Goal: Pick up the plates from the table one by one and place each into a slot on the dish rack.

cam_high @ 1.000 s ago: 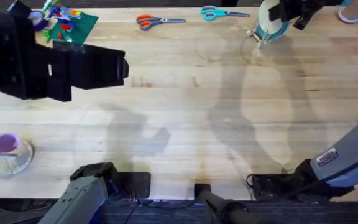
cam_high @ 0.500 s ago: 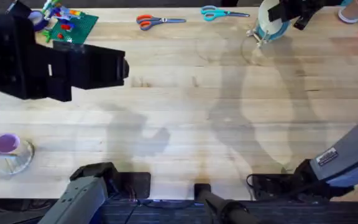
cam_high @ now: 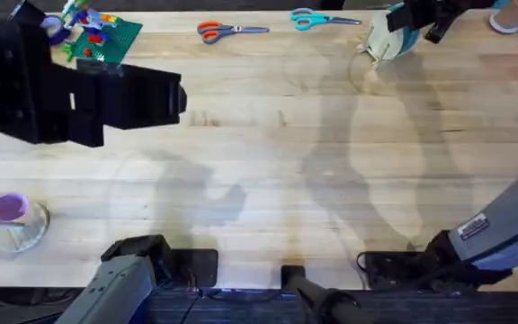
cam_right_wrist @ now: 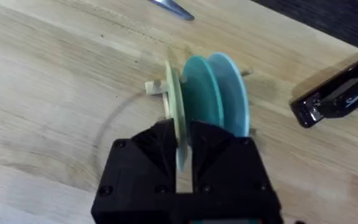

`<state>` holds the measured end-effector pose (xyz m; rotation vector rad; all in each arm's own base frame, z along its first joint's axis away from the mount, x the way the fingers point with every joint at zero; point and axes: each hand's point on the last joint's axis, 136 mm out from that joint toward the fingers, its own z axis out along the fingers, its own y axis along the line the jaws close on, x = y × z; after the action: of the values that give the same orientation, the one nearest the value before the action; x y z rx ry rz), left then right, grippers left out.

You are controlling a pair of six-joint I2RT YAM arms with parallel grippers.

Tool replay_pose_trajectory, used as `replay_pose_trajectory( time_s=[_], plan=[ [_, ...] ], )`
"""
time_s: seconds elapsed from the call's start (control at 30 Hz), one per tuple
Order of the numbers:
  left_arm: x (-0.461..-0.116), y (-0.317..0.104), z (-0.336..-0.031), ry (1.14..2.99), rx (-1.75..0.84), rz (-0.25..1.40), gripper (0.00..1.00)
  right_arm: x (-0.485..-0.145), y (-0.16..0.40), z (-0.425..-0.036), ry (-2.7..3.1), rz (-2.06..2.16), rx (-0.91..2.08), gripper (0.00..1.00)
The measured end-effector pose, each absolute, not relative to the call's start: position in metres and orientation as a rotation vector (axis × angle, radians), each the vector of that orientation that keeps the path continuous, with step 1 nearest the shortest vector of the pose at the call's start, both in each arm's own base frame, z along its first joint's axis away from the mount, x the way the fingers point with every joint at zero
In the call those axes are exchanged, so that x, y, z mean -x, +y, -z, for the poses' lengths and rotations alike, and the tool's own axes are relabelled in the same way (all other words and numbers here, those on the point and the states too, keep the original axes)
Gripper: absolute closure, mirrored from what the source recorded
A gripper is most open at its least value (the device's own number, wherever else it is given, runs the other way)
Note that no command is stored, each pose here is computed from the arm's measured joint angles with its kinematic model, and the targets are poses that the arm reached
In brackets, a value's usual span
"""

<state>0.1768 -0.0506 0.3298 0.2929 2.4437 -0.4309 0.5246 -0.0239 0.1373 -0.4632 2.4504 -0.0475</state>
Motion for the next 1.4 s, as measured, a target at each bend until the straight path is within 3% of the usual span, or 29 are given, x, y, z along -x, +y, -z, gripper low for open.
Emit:
replay_pose_trajectory(
  time_s=[0.37,0.6,0.77,1.03,1.07,1.13,1.23,1.3,1.4],
  plan=[
    [-0.177,-0.051,-0.330,2.444,-0.293,0.431,0.006,-0.524,-0.024,-0.144,2.438,0.052,0.461,0.848],
    [-0.177,-0.051,-0.330,2.443,-0.293,0.431,0.007,-0.514,-0.023,-0.196,2.352,0.080,0.452,0.789],
    [-0.177,-0.051,-0.330,2.444,-0.293,0.431,0.007,-0.485,-0.020,-0.235,2.335,0.085,0.448,0.726],
    [-0.177,-0.051,-0.330,2.444,-0.293,0.431,0.007,-0.421,-0.009,-0.279,2.360,0.069,0.465,0.456],
    [-0.177,-0.051,-0.330,2.444,-0.293,0.431,0.007,-0.411,-0.007,-0.285,2.363,0.065,0.470,0.403],
    [-0.177,-0.051,-0.330,2.444,-0.293,0.431,0.007,-0.390,-0.002,-0.294,2.372,0.057,0.478,0.199],
    [-0.177,-0.051,-0.330,2.444,-0.293,0.431,0.008,-0.361,0.003,-0.304,2.393,0.047,0.493,0.024],
    [-0.177,-0.051,-0.330,2.444,-0.293,0.431,0.007,-0.326,0.010,-0.311,2.421,0.030,0.512,0.009],
    [-0.177,-0.051,-0.330,2.444,-0.293,0.431,0.007,-0.302,0.017,-0.314,2.445,0.013,0.540,0.007]
  ],
)
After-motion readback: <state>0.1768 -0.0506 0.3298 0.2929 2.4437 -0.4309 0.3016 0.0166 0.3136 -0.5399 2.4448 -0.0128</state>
